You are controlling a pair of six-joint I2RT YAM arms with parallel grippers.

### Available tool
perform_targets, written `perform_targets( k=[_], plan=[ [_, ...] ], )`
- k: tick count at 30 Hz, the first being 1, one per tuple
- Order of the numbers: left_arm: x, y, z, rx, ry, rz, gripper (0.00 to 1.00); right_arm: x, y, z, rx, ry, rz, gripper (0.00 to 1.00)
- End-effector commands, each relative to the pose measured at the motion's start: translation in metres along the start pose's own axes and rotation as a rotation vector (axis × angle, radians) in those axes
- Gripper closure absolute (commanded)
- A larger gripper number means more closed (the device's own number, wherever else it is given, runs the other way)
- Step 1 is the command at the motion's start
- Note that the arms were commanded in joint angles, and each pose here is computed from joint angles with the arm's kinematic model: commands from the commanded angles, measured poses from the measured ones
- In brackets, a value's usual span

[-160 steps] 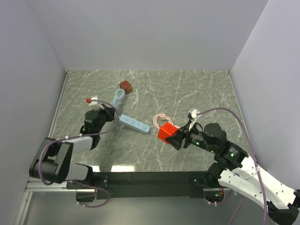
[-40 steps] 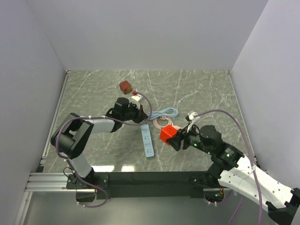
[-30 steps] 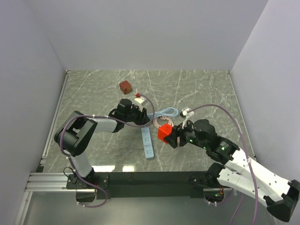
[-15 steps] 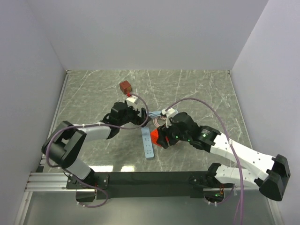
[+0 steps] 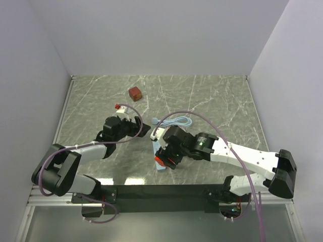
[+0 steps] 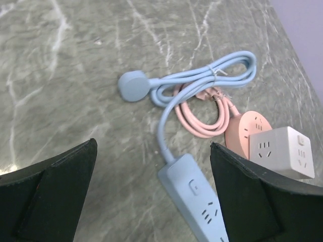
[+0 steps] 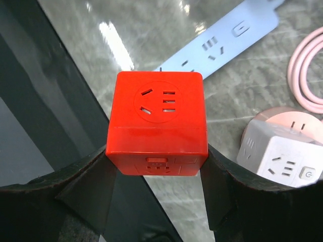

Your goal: Insert the plug

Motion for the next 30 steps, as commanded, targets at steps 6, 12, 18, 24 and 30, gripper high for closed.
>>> perform_targets(
  k=[6,12,18,24,30],
  plan=[
    [-0.017,-0.010,0.018,-0.005,-0.077,-0.108,0.01,0.009,-0.003,0.005,-0.178,0.104,-0.104,1.00],
    [-0.023,-0.008,0.019,-0.019,-0.088,-0.130,0.01,0.012,-0.011,0.015,-0.238,0.194,-0.158,1.00],
    [-0.026,-0.008,0.022,-0.020,-0.101,-0.141,0.00,0.012,-0.010,0.014,-0.293,0.255,-0.133,1.00],
    [-0.026,-0.009,0.022,-0.019,-0.096,-0.152,0.01,0.009,-0.009,0.002,-0.324,0.245,-0.101,1.00],
    [-0.026,-0.010,0.022,-0.015,-0.095,-0.160,0.01,0.013,-0.007,0.000,-0.363,0.258,-0.092,1.00]
  ],
)
Point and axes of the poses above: each gripper's point midway between its finger pads, its own x axis out along the fingers, its own y axis along the line the jaws close on, z = x × y, the point moved 2 cm from there along -x, back along the fingers
